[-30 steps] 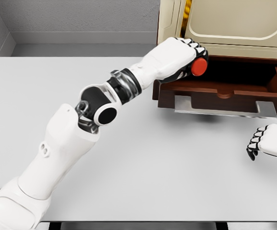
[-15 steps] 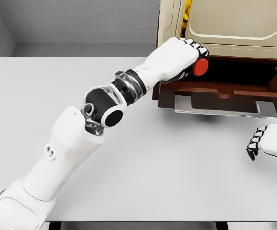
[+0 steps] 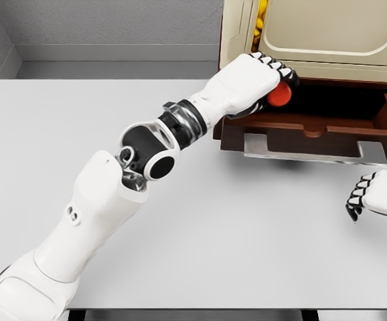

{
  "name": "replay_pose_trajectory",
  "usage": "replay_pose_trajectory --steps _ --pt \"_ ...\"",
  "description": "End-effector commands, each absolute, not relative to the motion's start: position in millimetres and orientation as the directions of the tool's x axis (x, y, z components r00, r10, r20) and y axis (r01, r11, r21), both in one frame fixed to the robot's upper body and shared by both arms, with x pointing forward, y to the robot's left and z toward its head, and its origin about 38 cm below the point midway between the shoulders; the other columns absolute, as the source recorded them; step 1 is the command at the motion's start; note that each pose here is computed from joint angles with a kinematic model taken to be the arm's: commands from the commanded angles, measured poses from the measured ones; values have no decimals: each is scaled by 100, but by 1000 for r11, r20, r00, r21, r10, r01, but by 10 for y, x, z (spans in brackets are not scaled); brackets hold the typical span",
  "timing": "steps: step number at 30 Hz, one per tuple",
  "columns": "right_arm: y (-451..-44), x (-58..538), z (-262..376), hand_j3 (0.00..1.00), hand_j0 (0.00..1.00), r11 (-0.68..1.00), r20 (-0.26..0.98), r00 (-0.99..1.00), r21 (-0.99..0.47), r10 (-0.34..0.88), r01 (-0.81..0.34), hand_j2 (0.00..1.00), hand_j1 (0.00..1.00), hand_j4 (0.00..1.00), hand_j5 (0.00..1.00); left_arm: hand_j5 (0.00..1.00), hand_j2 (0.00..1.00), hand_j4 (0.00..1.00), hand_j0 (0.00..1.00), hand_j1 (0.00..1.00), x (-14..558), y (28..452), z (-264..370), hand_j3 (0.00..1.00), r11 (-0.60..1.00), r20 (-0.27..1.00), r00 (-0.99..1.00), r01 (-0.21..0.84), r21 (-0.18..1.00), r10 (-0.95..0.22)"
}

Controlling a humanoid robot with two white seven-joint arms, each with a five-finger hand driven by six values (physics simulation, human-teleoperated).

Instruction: Put the switch into the drawer with left arm, and close the drawer with right arm

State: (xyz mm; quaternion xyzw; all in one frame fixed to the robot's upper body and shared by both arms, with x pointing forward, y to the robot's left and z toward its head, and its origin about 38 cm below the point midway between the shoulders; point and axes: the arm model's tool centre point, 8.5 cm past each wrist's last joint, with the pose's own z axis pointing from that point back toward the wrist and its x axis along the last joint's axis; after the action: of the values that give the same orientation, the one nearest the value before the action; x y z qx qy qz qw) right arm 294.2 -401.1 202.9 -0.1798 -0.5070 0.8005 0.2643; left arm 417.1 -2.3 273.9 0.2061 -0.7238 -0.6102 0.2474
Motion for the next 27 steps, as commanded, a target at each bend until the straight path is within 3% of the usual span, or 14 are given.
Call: replay_pose_trajectory --steps 1,5,14,20,24,27 --pt "-4020 2966 2076 30 30 -346 -31 -794 -910 607 -230 30 30 30 30 69 69 69 69 69 4159 -47 2751 69 171 102 -794 -2 985 -599" --pt "-4017 2966 2073 30 30 -345 -30 -794 -910 607 -230 30 30 30 30 74 74 74 74 74 4155 -59 2752 74 163 90 -792 -12 986 -603" --pt "-4018 2973 2089 30 30 -342 -32 -793 -912 608 -225 30 30 30 30 76 76 76 76 76 4132 -51 2761 76 165 85 -793 -20 986 -603" --pt "-4013 3039 2210 30 30 -329 -60 -788 -926 613 -186 30 30 30 30 100 100 100 100 100 3869 108 2958 100 204 44 -822 -89 975 -567" --pt "-4023 3084 2304 30 30 -317 -78 -781 -935 620 -159 30 30 30 30 100 100 100 100 100 3876 383 2945 100 208 27 -875 -84 975 -483" --pt "-4033 3099 2312 29 29 -306 -76 -776 -939 626 -155 29 29 29 29 100 100 100 100 100 3812 834 2920 100 227 20 -941 -61 972 -337"
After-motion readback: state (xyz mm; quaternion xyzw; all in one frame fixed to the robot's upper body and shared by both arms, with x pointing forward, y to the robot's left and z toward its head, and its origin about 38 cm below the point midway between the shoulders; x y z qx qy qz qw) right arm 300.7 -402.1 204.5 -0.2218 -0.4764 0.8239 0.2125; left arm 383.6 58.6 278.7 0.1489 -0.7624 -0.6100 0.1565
